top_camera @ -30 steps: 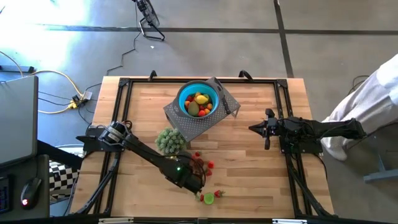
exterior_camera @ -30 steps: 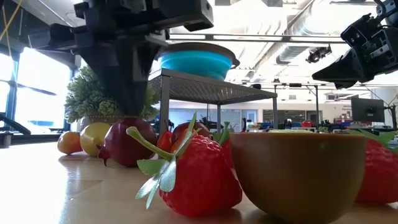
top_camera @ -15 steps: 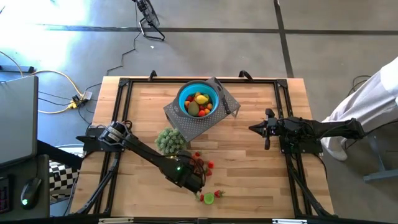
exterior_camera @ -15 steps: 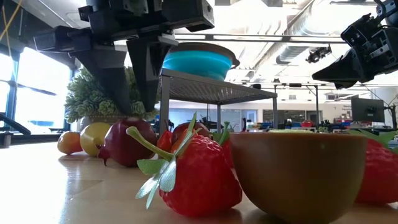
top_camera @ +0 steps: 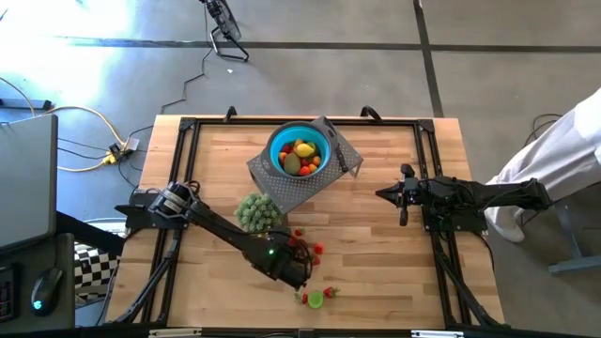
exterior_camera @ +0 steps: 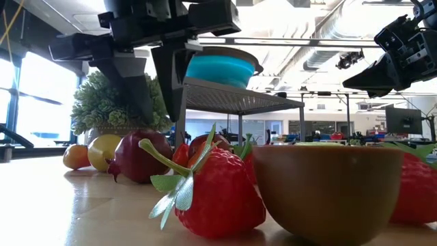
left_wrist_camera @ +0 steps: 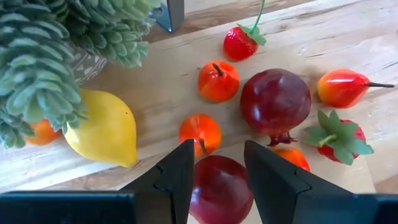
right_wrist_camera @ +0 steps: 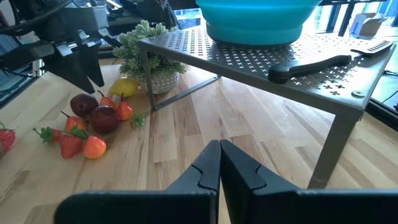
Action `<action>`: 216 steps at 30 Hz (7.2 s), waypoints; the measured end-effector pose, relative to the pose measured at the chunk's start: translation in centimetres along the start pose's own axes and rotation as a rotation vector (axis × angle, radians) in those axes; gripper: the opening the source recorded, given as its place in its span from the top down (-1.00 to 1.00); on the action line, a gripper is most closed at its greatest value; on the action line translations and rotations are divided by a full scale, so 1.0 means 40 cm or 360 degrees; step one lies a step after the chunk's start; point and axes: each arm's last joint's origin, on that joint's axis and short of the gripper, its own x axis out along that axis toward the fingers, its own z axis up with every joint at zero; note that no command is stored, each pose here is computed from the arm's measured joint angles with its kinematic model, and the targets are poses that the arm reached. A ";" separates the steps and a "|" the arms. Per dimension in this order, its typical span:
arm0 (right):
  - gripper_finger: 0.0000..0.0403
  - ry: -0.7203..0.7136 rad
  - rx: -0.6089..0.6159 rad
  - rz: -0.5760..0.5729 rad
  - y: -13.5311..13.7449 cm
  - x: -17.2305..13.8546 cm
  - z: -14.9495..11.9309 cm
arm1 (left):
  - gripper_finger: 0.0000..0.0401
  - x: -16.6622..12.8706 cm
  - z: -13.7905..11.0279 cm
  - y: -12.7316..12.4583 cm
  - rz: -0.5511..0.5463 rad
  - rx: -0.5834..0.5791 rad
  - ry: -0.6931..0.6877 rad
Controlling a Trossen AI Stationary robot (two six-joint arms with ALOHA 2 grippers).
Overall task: Pick & Place Fruit
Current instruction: Put the pear into the blue strainer bowl on the shelf
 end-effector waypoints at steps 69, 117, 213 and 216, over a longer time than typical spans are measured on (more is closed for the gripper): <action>0.99 0.0000 0.0000 0.0000 0.000 0.000 0.000 | 0.99 0.026 -0.011 0.009 -0.0007 0.0060 0.0001; 0.99 0.0001 -0.0001 -0.0002 0.000 0.000 0.000 | 1.00 -0.370 0.403 -0.033 -0.0209 0.0912 -0.0490; 0.99 0.0000 -0.0041 -0.0007 0.000 0.000 0.000 | 0.57 -0.312 0.612 -0.122 -0.0850 0.1644 -0.0675; 0.99 0.0000 -0.0042 -0.0007 0.000 0.000 0.000 | 0.57 -0.320 0.589 -0.127 -0.0864 0.1719 -0.0681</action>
